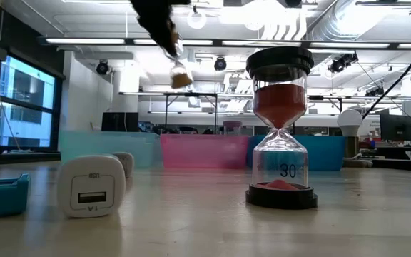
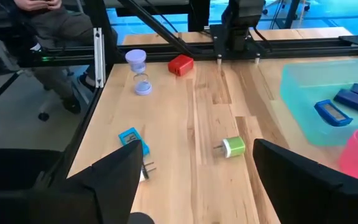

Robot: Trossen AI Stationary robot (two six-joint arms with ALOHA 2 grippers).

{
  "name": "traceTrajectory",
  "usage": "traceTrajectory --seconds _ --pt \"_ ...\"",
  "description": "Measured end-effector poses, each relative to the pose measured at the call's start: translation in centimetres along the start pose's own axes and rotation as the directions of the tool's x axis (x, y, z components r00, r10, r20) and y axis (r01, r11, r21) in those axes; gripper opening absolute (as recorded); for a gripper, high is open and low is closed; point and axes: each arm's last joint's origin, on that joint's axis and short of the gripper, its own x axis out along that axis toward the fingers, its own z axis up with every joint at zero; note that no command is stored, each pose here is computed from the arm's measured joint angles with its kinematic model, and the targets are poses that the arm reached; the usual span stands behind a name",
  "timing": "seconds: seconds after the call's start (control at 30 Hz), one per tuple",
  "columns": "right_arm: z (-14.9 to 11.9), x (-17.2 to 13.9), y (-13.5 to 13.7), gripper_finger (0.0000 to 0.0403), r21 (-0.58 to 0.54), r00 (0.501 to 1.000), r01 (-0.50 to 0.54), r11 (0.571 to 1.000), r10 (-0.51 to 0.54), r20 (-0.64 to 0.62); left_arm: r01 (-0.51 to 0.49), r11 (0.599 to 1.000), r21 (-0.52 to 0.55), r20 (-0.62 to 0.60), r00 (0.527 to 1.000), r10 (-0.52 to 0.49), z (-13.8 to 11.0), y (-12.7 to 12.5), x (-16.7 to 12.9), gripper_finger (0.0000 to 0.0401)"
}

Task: Pick & Place Office items
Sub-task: Put the yellow hourglass into the pink bin

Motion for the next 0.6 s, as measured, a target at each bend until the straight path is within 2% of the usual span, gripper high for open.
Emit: traceTrajectory --seconds 0.13,0.27,0.6 --pt "0.0 0.0 0.0 0.0294 -0.002 1.0 0.001 1.0 -0.001 0.0 0.032 0.993 -0.117 0.014 0.999 -0.03 -0.1 3.8 2.4 0.0186" --pt "-0.1 0.0 0.0 0.0294 -0.009 1.0 0.002 1.0 -0.003 -0.013 0.019 0.974 -0.227 0.014 1.0 -0.017 -0.2 6.7 5.4 0.0186" --pt "-0.4 0.0 -0.2 0.0294 -0.025 0.998 0.056 0.998 -0.057 -0.031 -0.049 0.944 -0.326 -0.118 0.993 0.011 -1.8 9.9 11.7 0.0186"
